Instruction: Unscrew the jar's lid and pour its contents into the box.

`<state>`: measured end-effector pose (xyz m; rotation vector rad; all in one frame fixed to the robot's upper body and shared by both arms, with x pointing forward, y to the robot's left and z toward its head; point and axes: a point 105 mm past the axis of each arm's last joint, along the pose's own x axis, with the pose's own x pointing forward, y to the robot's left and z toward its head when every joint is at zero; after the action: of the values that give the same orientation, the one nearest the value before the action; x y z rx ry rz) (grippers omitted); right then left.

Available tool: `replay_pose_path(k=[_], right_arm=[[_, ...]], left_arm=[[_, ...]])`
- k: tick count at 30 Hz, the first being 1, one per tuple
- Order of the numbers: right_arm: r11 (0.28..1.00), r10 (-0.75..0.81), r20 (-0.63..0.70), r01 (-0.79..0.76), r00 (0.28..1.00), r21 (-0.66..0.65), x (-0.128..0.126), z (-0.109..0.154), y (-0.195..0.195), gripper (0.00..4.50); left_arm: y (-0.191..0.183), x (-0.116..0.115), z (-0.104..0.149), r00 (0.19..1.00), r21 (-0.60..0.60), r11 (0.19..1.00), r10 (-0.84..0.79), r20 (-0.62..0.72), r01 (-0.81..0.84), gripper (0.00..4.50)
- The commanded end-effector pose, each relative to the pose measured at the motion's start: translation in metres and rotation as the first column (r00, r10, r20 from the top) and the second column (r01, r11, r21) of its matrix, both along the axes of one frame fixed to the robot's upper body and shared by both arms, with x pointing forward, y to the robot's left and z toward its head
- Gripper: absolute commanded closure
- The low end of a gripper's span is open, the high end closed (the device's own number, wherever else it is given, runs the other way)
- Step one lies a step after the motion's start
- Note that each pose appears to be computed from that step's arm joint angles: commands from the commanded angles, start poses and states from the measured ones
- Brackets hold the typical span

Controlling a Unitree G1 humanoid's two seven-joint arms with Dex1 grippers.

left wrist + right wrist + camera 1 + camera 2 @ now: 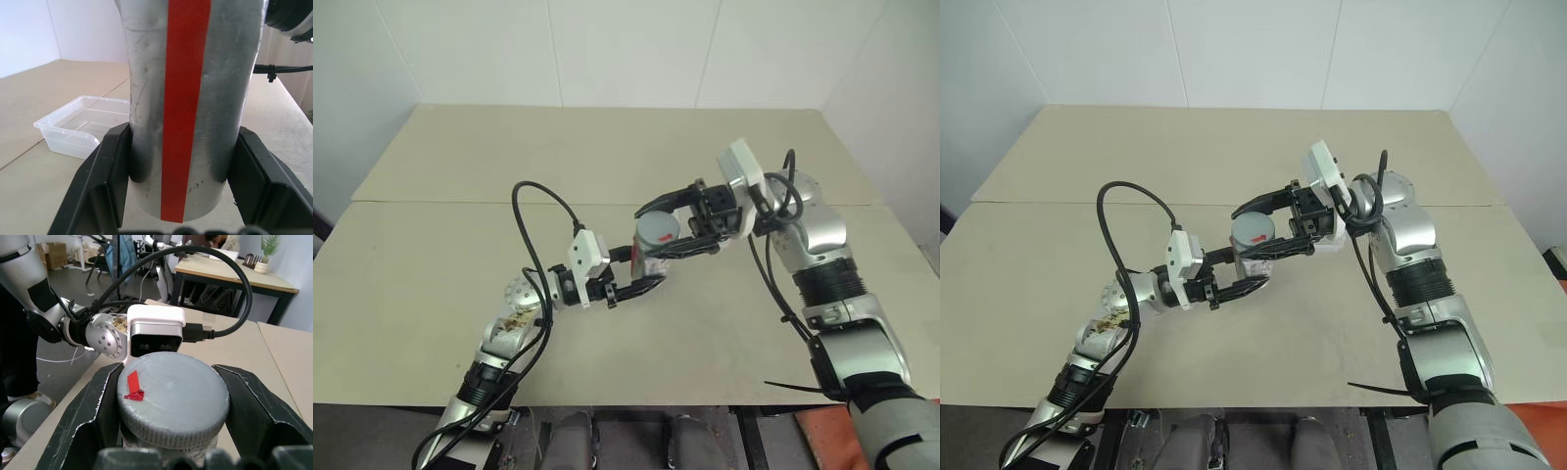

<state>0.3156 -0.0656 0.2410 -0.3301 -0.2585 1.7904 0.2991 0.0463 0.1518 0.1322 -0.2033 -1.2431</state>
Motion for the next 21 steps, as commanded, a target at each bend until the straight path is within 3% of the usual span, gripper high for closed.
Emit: replay_pose_path(k=[1,6,16,21], right_arm=[[0.999,0.029,0.091,-0.033,0.995,0.037,-0.004,0.026,-0.009,1.60],[0.998,0.018,0.102,-0.024,0.995,0.063,-0.005,0.029,-0.013,0.05],[0.994,-0.041,0.108,0.030,0.993,0.107,-0.018,0.029,-0.031,0.02],[0.981,-0.153,0.128,0.136,0.980,0.136,-0.024,0.027,-0.035,0.02]], left_arm=[[-0.010,-0.015,0.003,0.996,-0.003,0.997,-0.083,0.027,0.083,2.01],[-0.011,-0.013,0.004,0.997,-0.026,0.997,-0.070,0.024,0.071,2.01],[-0.011,-0.011,0.003,0.998,-0.046,0.997,-0.057,0.008,0.057,2.01],[-0.011,-0.008,0.003,0.999,-0.048,0.998,-0.034,0.015,0.035,2.01]])
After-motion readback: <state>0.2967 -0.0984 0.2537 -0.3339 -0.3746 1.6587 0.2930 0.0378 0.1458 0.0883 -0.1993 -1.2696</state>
